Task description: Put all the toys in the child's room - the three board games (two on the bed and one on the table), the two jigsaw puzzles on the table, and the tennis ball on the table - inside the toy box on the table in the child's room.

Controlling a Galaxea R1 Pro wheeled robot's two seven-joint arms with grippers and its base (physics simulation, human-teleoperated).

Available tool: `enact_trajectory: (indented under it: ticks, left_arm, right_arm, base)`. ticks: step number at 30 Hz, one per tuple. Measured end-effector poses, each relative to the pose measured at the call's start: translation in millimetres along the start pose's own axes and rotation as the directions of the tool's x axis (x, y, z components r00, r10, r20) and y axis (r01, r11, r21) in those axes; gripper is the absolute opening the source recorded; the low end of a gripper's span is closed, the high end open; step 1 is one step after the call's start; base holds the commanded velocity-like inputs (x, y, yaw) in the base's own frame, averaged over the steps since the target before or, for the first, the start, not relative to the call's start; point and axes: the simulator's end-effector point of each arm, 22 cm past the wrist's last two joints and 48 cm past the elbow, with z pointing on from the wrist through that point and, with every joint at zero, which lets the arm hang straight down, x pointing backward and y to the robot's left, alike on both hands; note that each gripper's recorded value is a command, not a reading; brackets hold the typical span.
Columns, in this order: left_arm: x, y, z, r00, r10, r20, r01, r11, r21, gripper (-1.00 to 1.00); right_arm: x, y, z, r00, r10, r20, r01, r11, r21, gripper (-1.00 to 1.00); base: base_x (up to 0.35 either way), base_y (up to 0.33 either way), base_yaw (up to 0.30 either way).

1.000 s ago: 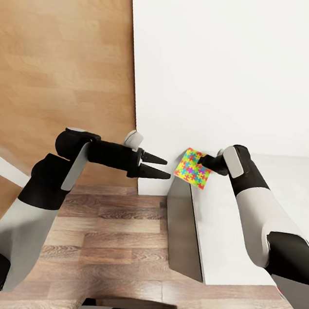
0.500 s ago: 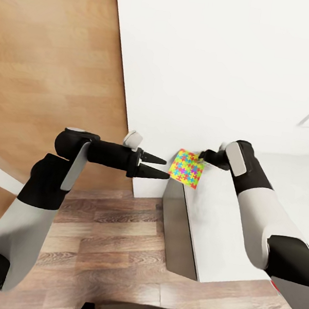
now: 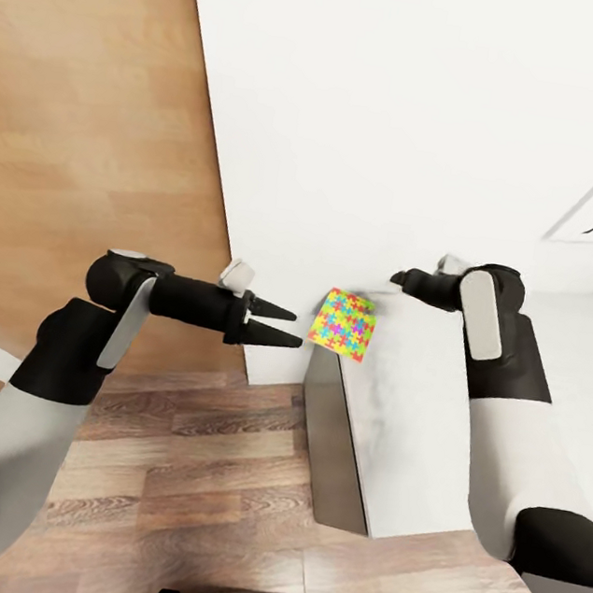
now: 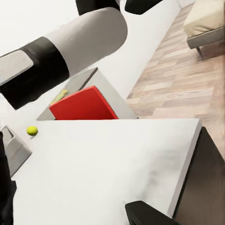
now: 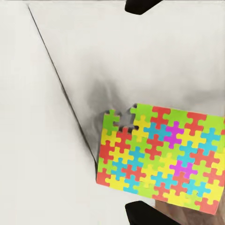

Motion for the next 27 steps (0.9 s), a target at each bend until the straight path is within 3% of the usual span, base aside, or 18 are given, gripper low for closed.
enact_trajectory:
  ticks: [4,7,10,13,16,18,23,25,27]
  left_arm:
    - [23,14,-19.1,0.999,-0.038,-0.025,0.037,0.998,-0.049,1.0]
    - [47,27,-39.1,0.996,-0.087,-0.032,0.084,0.992,-0.097,1.0]
    - [68,38,-58.6,0.99,-0.141,-0.011,0.139,0.981,-0.138,1.0]
    - [83,45,-76.9,0.982,-0.188,0.032,0.191,0.967,-0.17,1.0]
    - [98,52,-96.9,0.968,-0.236,0.089,0.249,0.947,-0.2,1.0]
    - [108,55,-106.6,0.958,-0.263,0.117,0.283,0.935,-0.215,1.0]
    - [139,57,-120.1,0.93,-0.332,0.155,0.361,0.902,-0.236,1.0]
    - [153,56,-123.5,0.918,-0.359,0.166,0.391,0.889,-0.239,1.0]
    - [165,54,-126.2,0.908,-0.381,0.176,0.415,0.877,-0.243,1.0]
  right_arm:
    - [-10,-1,-20.2,0.998,0.003,0.058,-0.001,0.999,-0.032,1.0]
    - [-16,1,-37.2,0.996,0.024,0.089,-0.015,0.996,-0.093,1.0]
    - [-9,4,-58.1,0.994,0.055,0.099,-0.036,0.981,-0.189,1.0]
    - [15,9,-75.3,0.994,0.1,0.051,-0.079,0.949,-0.306,1.0]
    - [49,13,-91.1,0.986,0.157,-0.056,-0.165,0.888,-0.429,1.0]
    - [69,13,-98.6,0.975,0.183,-0.124,-0.22,0.852,-0.475,1.0]
    - [124,15,-109.1,0.937,0.223,-0.269,-0.337,0.782,-0.525,1.0]
    - [147,20,-114.8,0.918,0.234,-0.321,-0.381,0.744,-0.549,1.0]
    - [169,27,-123.6,0.897,0.244,-0.37,-0.428,0.693,-0.58,1.0]
  base:
    - [0.0,0.0,-0.103]
    - [0.0,0.0,-0.103]
    - [0.0,0.0,-0.103]
    - [0.0,0.0,-0.103]
    - [0.0,0.0,-0.103]
    - [0.0,0.0,-0.1]
    - [0.0,0.0,-0.067]
    - [0.0,0.0,-0.022]
    - [-0.003,-0.005,-0.011]
